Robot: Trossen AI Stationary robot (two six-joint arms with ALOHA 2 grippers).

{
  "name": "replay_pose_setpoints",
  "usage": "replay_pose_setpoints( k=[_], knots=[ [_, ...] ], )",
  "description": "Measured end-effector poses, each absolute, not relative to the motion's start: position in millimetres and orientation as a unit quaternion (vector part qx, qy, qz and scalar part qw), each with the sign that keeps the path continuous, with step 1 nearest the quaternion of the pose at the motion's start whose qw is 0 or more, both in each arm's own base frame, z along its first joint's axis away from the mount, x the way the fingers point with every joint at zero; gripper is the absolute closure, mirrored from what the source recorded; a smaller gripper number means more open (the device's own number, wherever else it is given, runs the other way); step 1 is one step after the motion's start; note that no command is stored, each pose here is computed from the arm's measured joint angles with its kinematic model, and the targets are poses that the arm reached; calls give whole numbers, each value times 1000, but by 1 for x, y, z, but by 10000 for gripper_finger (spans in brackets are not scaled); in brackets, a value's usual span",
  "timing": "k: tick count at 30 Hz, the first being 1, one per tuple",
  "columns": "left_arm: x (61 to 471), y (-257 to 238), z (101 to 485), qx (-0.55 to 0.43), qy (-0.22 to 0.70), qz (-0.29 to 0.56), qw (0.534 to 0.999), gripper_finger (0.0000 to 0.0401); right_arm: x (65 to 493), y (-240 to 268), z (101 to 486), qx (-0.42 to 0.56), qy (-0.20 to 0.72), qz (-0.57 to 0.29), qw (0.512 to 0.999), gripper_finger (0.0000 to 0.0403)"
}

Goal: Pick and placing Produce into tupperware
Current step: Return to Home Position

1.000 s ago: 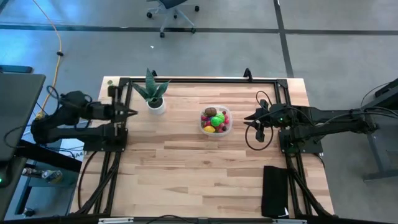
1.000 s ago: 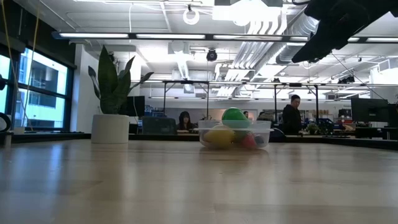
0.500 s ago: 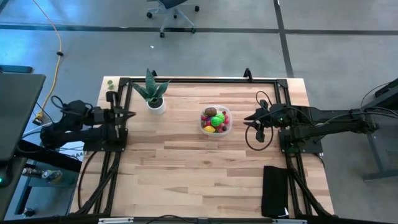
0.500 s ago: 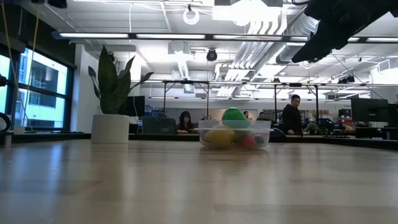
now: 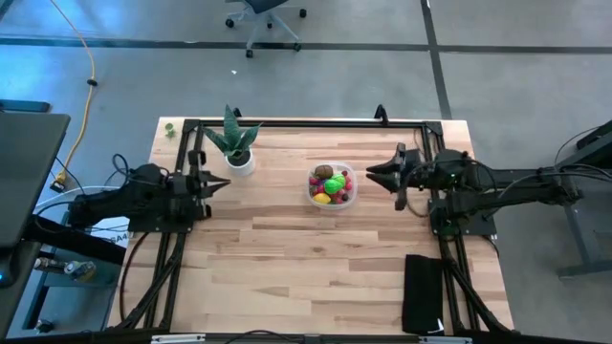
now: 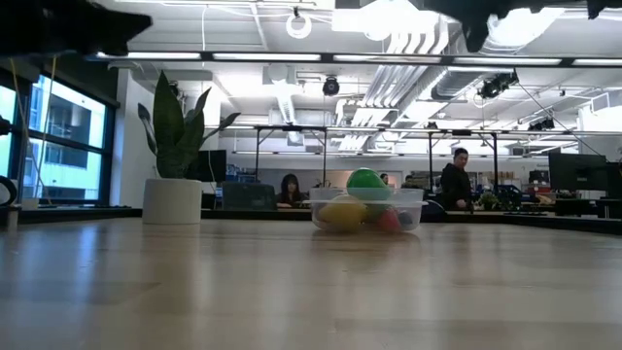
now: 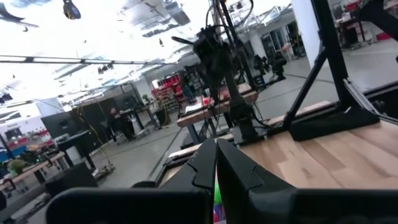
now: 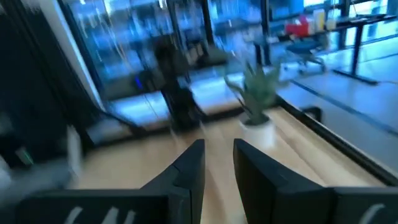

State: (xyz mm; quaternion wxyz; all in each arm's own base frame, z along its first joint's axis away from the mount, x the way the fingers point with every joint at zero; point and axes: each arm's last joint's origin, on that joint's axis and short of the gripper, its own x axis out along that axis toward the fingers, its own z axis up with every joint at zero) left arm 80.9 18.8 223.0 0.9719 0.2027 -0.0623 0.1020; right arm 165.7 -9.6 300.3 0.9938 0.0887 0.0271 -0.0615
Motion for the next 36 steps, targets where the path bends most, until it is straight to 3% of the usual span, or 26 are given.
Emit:
replay_pose_setpoints(
  k=[4,13,18,23,36],
  knots=[
    [87,20,205,194,-57,101,974,396,166,-8,312,156,-34,-23,987,329],
    [92,22,188,189,-59,106,974,396,133,0,365,89,-180,106,974,329],
    [92,23,188,191,-57,115,973,396,87,2,384,11,-260,96,961,329],
    [92,23,188,195,-56,115,972,396,49,2,380,-27,-275,56,959,329],
    [92,24,187,85,-62,140,985,396,21,-2,357,56,-292,-24,954,329]
  ],
)
